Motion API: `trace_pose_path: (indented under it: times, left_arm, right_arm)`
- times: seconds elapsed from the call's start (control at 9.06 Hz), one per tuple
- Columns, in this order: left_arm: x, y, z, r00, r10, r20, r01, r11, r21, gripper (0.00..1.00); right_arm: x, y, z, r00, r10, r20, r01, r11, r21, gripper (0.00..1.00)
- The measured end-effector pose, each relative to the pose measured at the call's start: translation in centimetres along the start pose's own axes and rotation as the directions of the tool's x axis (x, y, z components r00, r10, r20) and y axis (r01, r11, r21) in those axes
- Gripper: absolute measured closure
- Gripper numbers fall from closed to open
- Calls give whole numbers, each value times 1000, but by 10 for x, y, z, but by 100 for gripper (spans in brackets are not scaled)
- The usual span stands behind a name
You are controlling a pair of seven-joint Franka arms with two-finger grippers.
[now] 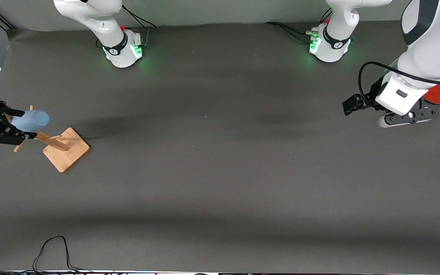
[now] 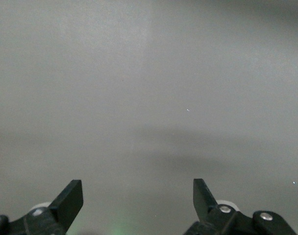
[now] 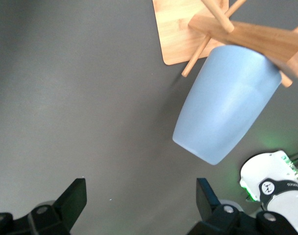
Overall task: Rotate and upright cup with both arms
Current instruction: 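Close the right gripper around the blue cup on the peg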
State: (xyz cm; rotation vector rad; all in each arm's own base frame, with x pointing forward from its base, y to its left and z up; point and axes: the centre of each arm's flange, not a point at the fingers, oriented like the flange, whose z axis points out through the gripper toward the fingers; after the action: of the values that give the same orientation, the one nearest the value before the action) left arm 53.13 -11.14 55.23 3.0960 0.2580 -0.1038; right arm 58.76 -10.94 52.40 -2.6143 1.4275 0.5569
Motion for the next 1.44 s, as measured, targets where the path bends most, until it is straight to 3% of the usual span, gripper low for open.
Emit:
trace_pose_path:
  times: [0.44,0.66,1.33,1.44]
  left_arm:
    - [0,0,0,1000,0,0,0,1000,0,0]
    - [0,0,0,1000,0,1,0,1000,0,0]
    - [0,0,0,1000,0,1,0,1000,0,0]
    - [0,0,0,1000,0,1,0,1000,0,0]
  right_arm:
    - [23,14,25,996,90,29,-86,988,-129,0]
    - [45,29,33,990,136,42,-128,980,-153,0]
    - [65,34,83,975,184,124,-153,963,-224,0]
    - [67,32,89,974,186,132,-153,961,-228,4]
